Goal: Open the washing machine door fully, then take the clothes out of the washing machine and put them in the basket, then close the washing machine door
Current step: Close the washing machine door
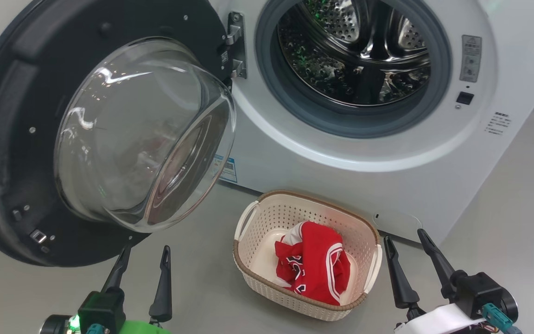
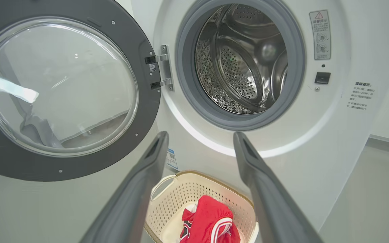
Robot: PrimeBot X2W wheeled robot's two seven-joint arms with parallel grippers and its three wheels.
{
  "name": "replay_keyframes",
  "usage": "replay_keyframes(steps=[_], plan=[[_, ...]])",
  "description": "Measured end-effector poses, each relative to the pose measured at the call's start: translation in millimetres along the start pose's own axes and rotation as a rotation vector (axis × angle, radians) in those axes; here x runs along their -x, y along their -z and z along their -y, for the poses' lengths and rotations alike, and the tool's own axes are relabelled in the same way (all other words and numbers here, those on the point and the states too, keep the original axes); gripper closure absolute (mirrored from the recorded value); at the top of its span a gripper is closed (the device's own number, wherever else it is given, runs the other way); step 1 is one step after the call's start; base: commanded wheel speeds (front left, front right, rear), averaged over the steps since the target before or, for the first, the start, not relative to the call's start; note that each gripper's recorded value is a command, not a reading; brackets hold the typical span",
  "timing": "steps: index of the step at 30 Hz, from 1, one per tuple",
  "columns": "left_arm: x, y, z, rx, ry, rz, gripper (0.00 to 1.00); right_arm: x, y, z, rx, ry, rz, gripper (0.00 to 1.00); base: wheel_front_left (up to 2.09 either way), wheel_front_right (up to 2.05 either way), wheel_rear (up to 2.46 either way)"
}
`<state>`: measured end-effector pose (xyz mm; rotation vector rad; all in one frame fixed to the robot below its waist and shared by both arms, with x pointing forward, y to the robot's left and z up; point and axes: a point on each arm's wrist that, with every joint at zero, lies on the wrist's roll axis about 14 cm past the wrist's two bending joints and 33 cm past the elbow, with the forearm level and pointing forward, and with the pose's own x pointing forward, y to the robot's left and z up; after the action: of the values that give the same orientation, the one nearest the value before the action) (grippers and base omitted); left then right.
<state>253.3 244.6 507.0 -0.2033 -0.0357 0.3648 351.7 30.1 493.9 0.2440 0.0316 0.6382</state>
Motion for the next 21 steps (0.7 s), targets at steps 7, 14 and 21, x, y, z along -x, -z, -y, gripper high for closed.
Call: replay_keyframes(steps=[7,14,21], plan=[[8.2,-5.1,-20.9,-0.003,-0.072,0.020,0.00,-7.5,8.6,-23.3,-0.012,-0.084,-0.027,0.00,0.00,0.00,0.00],[9.1,-6.7,-24.0,-0.003,-0.083,0.026,0.00,-7.6,12.9,-26.3,-0.014,-0.094,-0.040,0.00,0.00,0.00,0.00],[9.5,-7.2,-23.5,-0.001,-0.081,0.029,0.00,-7.0,13.0,-26.2,-0.012,-0.093,-0.041,0.00,0.00,0.00,0.00]])
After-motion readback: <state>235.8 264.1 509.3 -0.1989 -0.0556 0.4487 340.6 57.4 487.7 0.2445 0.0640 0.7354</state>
